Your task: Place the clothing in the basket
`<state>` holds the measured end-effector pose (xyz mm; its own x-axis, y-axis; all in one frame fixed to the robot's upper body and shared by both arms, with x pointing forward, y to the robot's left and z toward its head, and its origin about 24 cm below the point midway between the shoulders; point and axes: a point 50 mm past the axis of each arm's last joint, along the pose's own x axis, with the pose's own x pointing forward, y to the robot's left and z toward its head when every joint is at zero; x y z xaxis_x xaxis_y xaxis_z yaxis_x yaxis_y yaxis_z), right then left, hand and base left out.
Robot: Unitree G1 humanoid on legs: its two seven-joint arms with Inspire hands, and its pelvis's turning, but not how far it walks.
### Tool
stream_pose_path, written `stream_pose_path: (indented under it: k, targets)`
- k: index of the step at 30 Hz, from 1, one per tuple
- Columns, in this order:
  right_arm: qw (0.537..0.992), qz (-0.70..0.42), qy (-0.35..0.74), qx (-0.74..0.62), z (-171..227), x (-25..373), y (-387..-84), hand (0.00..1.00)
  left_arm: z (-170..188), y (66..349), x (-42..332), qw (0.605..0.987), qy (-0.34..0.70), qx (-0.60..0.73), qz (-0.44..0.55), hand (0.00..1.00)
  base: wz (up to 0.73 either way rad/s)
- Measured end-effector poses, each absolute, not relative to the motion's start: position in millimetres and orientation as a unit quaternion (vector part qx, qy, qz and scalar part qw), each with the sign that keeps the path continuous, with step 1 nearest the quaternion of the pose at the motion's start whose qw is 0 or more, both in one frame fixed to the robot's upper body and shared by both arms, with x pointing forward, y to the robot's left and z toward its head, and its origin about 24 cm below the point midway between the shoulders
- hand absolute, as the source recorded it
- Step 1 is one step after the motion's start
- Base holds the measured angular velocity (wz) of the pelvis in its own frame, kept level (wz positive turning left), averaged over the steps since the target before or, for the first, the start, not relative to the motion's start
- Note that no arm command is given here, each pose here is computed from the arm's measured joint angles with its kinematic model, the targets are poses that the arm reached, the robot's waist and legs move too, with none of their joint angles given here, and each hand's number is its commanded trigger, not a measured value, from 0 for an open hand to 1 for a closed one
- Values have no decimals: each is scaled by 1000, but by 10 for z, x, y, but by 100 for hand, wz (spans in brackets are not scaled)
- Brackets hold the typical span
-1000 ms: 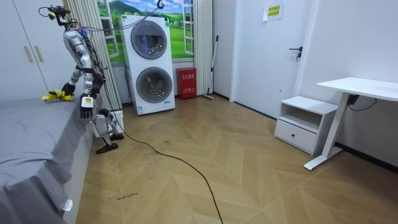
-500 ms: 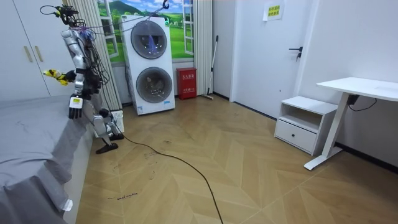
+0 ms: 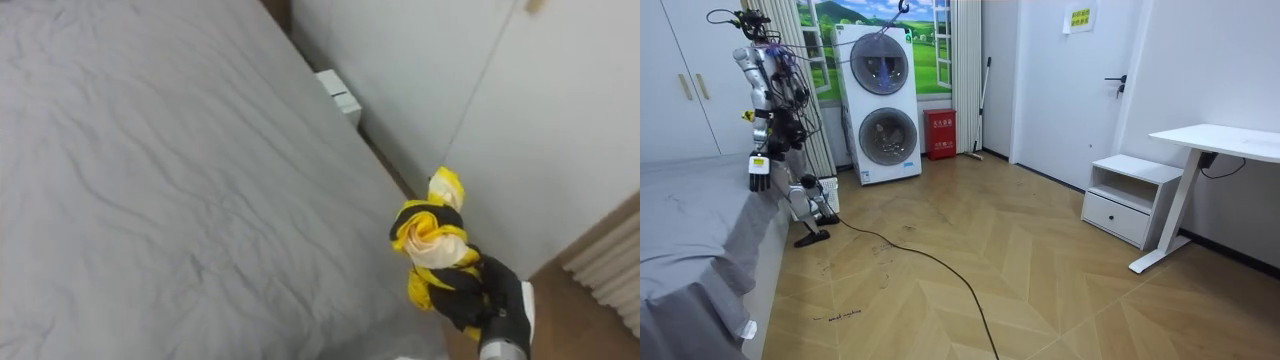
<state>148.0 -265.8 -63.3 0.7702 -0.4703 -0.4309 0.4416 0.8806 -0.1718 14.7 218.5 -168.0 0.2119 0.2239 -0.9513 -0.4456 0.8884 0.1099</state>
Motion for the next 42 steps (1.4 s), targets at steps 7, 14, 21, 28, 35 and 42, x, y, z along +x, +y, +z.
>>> stream_pose_path:
  k: [7,14,21,28,35,42]
  targets:
    - [908,-296,295,-27,-881,1444,-2782,100,-1680,2179,204,773,584,-105,226,0,-25]
    - [906,-301,295,-30,-880,1545,-2828,100,-1692,2120,427,782,576,-108,210,0,-15]
    - [893,-352,279,28,-875,1660,-2837,100,-1702,2052,563,791,573,-102,188,0,-1]
    - [880,-380,284,34,-887,1728,-2844,100,-1697,1996,655,800,566,-101,171,0,10]
    - [879,-383,283,29,-877,1784,-2810,0,-1684,1974,722,807,559,-97,166,0,15]
    - [879,-383,284,19,-875,1827,-2764,0,-1676,1959,775,811,556,-88,160,0,2]
